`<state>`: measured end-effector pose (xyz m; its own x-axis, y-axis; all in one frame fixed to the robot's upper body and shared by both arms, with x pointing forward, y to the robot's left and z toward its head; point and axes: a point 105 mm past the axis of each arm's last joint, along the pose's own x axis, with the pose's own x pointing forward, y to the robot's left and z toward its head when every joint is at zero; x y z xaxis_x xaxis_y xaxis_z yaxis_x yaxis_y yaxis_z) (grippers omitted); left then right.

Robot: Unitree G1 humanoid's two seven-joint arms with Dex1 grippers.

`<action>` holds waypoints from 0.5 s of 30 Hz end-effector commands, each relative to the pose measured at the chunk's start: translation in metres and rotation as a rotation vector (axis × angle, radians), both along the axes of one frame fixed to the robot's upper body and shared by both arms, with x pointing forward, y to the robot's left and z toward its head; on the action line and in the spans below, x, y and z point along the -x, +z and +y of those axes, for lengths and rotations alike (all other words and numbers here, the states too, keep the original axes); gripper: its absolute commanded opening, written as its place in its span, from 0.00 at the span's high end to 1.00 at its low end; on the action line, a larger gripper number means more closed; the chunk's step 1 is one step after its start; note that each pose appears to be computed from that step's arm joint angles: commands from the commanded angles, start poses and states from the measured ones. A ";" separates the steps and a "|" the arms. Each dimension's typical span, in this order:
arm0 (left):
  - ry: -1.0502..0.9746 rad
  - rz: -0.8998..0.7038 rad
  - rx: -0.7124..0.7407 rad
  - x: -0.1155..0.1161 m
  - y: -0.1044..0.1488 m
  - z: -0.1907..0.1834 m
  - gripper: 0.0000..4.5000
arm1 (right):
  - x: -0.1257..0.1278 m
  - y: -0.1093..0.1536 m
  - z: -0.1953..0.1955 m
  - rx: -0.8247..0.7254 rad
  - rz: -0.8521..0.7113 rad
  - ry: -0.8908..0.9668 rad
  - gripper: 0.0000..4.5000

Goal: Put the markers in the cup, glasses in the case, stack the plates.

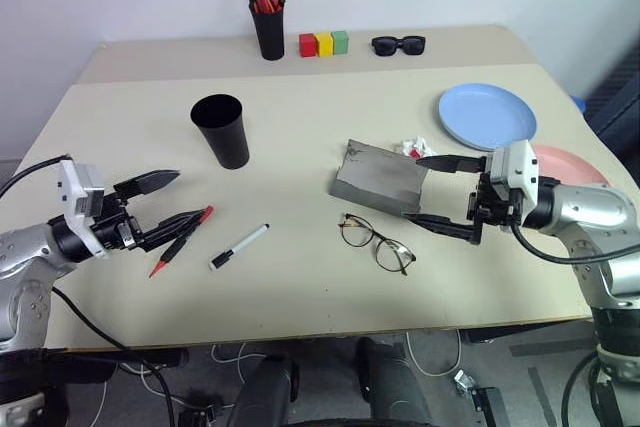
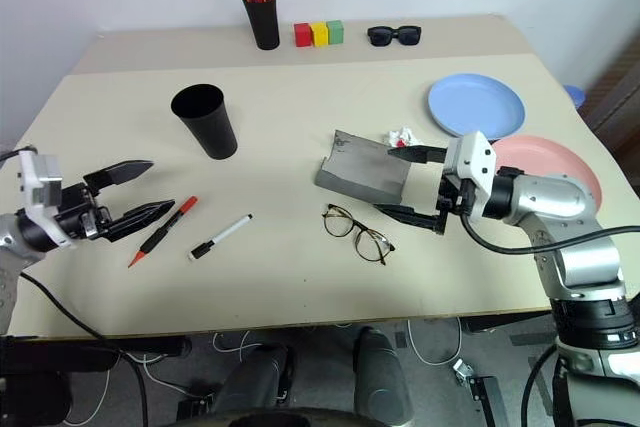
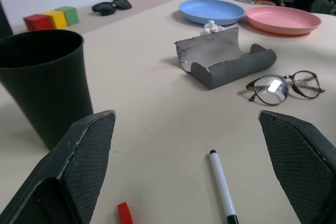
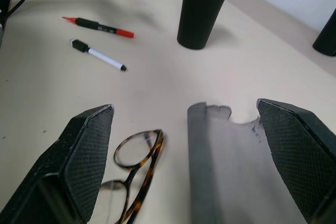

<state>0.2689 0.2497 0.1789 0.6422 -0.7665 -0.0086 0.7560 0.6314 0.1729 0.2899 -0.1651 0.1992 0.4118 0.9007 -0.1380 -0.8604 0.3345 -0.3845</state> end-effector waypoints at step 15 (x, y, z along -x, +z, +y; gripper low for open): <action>0.110 -0.062 0.040 0.000 0.018 0.000 0.00 | -0.020 0.011 0.007 -0.031 -0.034 -0.012 0.01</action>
